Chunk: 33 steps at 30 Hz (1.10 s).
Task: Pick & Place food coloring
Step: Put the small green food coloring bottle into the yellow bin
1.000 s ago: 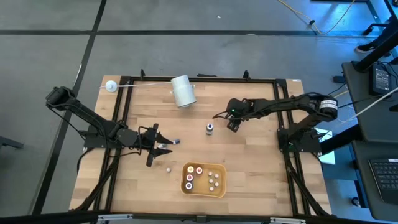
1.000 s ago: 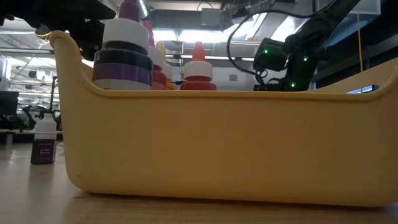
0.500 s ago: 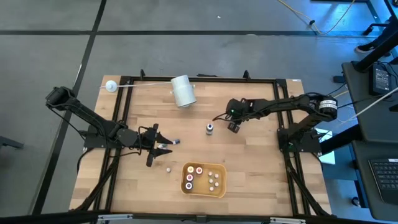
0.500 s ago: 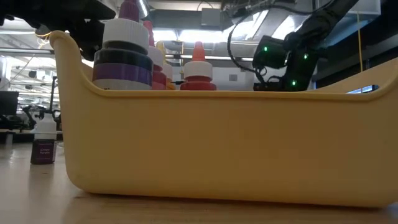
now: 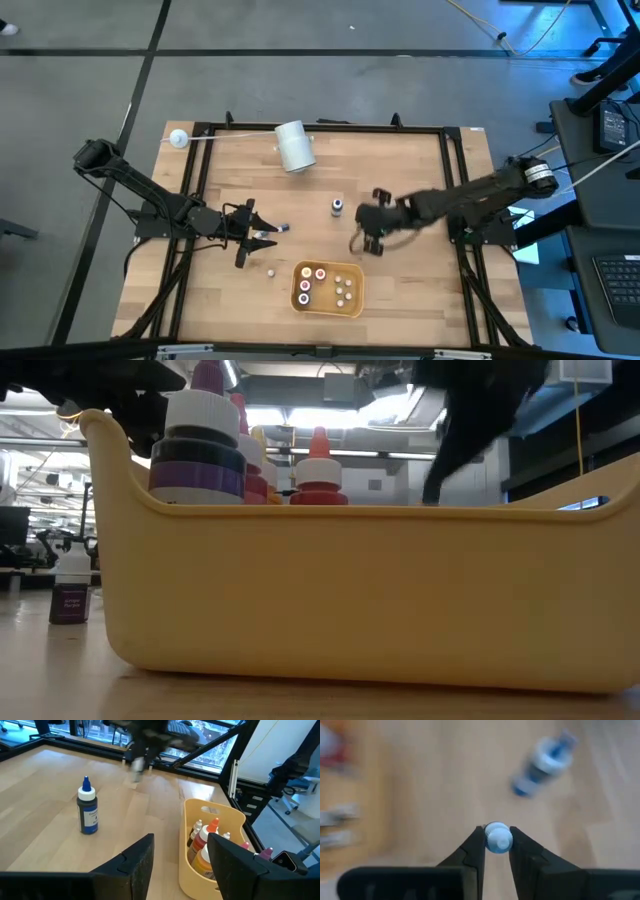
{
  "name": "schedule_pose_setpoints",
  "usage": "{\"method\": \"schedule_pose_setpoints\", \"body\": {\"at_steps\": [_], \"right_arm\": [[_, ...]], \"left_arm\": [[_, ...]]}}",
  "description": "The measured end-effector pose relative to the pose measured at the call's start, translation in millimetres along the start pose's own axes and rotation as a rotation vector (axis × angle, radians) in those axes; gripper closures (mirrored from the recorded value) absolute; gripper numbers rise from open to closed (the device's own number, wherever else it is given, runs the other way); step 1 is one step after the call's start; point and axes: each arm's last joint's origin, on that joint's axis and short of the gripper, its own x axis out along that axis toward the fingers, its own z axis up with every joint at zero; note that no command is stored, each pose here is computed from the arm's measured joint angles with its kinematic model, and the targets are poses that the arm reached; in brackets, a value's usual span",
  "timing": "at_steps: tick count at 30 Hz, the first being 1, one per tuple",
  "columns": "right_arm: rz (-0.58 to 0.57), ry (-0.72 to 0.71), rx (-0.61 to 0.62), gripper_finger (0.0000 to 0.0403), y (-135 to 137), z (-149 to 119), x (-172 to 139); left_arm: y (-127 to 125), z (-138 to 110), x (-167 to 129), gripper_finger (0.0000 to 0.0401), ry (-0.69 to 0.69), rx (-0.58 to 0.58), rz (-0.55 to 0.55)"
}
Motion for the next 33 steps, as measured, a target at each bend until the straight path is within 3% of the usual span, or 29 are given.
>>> {"method": "schedule_pose_setpoints", "body": {"at_steps": [8,13,19,25,33], "right_arm": [[0.122,-0.114,-0.072,0.0332,79,5,-38],[0.160,-0.108,-0.118,0.0332,115,7,-29],[0.153,-0.057,-0.194,0.0331,153,8,3],[0.169,-0.026,-0.245,0.0331,178,15,29],[0.182,0.010,-0.260,0.0330,180,18,48]], "left_arm": [[0,0,0,0.0225,0.000,0.000,0.000],[0,0,0,0.0223,0.000,0.000,0.000],[0,0,0,0.0222,0.000,0.000,0.000],[0,0,0,0.0225,0.000,-0.008,0.000],[0,0,0,0.0221,0.001,-0.008,-0.003]]}}
